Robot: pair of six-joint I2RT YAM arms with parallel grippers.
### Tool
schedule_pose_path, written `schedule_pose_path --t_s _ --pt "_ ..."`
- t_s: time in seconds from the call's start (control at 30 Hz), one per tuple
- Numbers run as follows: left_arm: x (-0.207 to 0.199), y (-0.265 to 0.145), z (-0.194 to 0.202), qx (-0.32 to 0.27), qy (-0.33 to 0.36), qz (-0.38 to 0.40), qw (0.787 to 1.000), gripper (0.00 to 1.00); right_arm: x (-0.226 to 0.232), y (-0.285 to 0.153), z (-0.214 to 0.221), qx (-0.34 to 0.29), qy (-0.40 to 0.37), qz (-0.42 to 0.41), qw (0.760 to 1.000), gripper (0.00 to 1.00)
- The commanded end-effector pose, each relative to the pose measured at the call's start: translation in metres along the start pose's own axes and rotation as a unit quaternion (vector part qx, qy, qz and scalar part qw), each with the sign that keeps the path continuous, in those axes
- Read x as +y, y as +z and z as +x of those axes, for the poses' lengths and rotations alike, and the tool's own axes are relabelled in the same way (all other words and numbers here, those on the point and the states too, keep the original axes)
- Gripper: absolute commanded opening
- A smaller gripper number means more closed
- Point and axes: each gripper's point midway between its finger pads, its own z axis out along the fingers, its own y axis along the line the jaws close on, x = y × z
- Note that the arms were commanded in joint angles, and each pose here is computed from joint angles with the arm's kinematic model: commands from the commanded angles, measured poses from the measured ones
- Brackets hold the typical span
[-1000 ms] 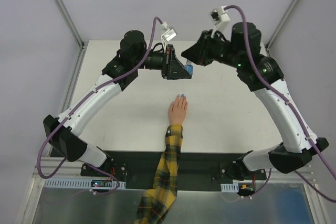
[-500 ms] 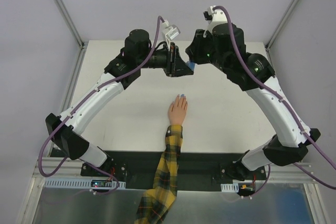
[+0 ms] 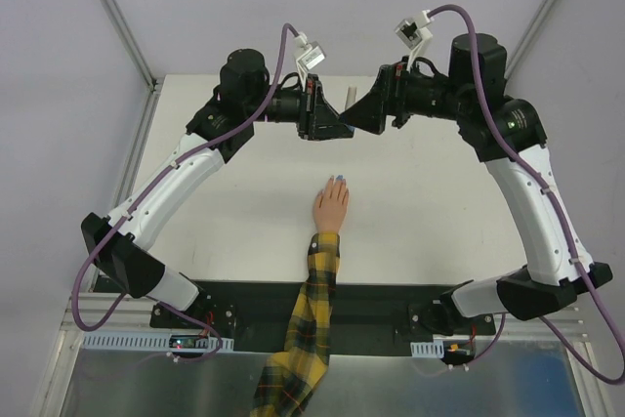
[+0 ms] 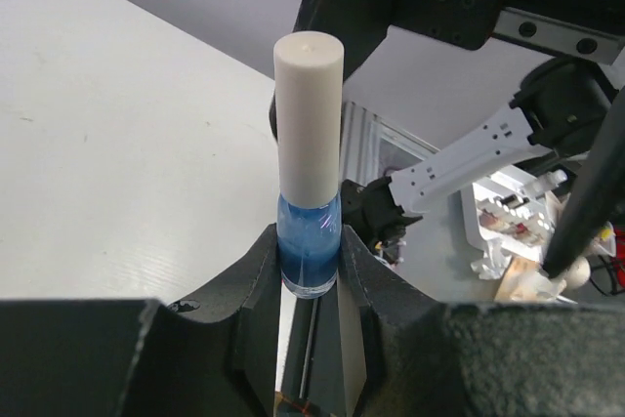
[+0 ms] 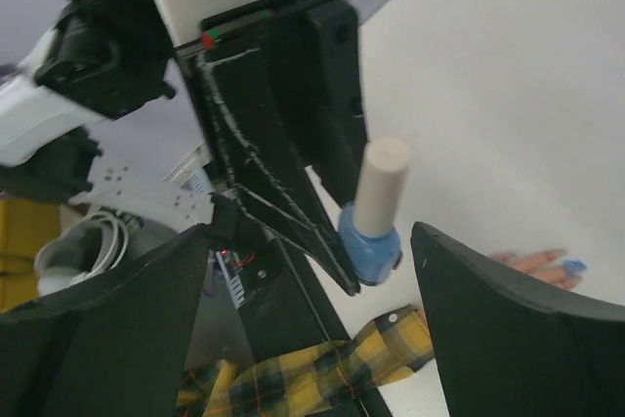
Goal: Paint the nails
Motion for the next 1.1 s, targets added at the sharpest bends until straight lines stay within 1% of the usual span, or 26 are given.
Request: schedule_pose_path --t_s 0.0,0.03,0.1,0.23,0.3,0.33,0.4,0.43,0.6,0.63,0.7,0.73,0.77,0.8,0.87,0.97,1.0,1.03,1.07 --pt "-0.044 -0.01 -0.012 -0.008 0.042 0.081 0.996 0.0 0.051 -0.011 -0.006 -0.004 -0.034 -0.161 0.986 0.88" --pt "-0.045 -0.01 -0.01 -0.006 0.034 0.087 0.996 0.0 0.05 -0.01 -0.004 -0.002 -0.031 -0.169 0.985 0.88" --pt "-0.053 -0.012 -0.011 -0.006 0.043 0.108 0.993 0.0 0.047 -0.009 -0.009 -0.007 -0.025 -0.173 0.985 0.87" --pt "-0.059 -0.014 -0.007 -0.003 0.036 0.125 0.992 0.0 0.048 -0.008 -0.012 -0.007 -0.025 -0.193 0.981 0.76" --pt "-0.062 -0.016 -0.006 0.0 0.037 0.133 0.99 0.0 0.045 -0.006 -0.014 -0.009 -0.025 -0.19 0.981 0.73" --pt "-0.062 -0.016 -0.005 0.001 0.033 0.133 0.991 0.0 0.045 -0.006 -0.014 -0.009 -0.025 -0.19 0.981 0.68" --pt "-0.062 -0.016 -0.004 0.003 0.031 0.136 0.99 0.0 0.045 -0.005 -0.016 -0.011 -0.024 -0.188 0.982 0.62" --pt "-0.063 -0.016 -0.004 0.003 0.032 0.137 0.99 0.0 0.043 -0.003 -0.016 -0.009 -0.021 -0.188 0.982 0.58" --pt "-0.071 -0.019 -0.003 0.006 0.036 0.154 0.987 0.0 0.039 0.001 -0.013 -0.004 -0.021 -0.189 0.982 0.49" --pt "-0.073 -0.02 -0.003 0.006 0.039 0.161 0.986 0.0 0.038 0.001 -0.013 -0.004 -0.022 -0.188 0.982 0.43" --pt "-0.074 -0.021 -0.003 0.006 0.039 0.163 0.986 0.0 0.037 0.003 -0.012 -0.002 -0.022 -0.188 0.982 0.34" --pt "-0.074 -0.022 -0.003 0.005 0.04 0.162 0.986 0.0 0.036 0.003 -0.011 0.0 -0.021 -0.189 0.982 0.24" --pt "-0.073 -0.022 -0.004 0.002 0.04 0.158 0.987 0.0 0.036 0.003 -0.01 0.0 -0.02 -0.188 0.982 0.19" --pt "-0.071 -0.021 -0.005 -0.001 0.04 0.153 0.987 0.0 0.035 0.002 -0.008 0.0 -0.019 -0.186 0.982 0.1" --pt "-0.061 -0.021 -0.014 -0.022 0.035 0.121 0.992 0.0 0.034 0.002 -0.002 0.001 -0.014 -0.176 0.984 0.01" --pt "-0.038 -0.022 -0.028 -0.057 0.029 0.059 0.996 0.0 0.02 0.008 0.013 0.004 -0.005 -0.134 0.991 0.01" --pt "-0.018 -0.02 -0.037 -0.084 0.019 0.002 0.996 0.0 0.011 0.008 0.014 -0.009 -0.015 -0.095 0.995 0.01" --pt "-0.009 -0.021 -0.042 -0.099 0.017 -0.026 0.995 0.0 0.012 0.013 0.027 0.006 -0.014 -0.074 0.997 0.01" --pt "0.0 -0.021 -0.046 -0.113 0.014 -0.051 0.992 0.0 0.008 0.015 0.032 0.007 -0.027 -0.037 0.999 0.01"
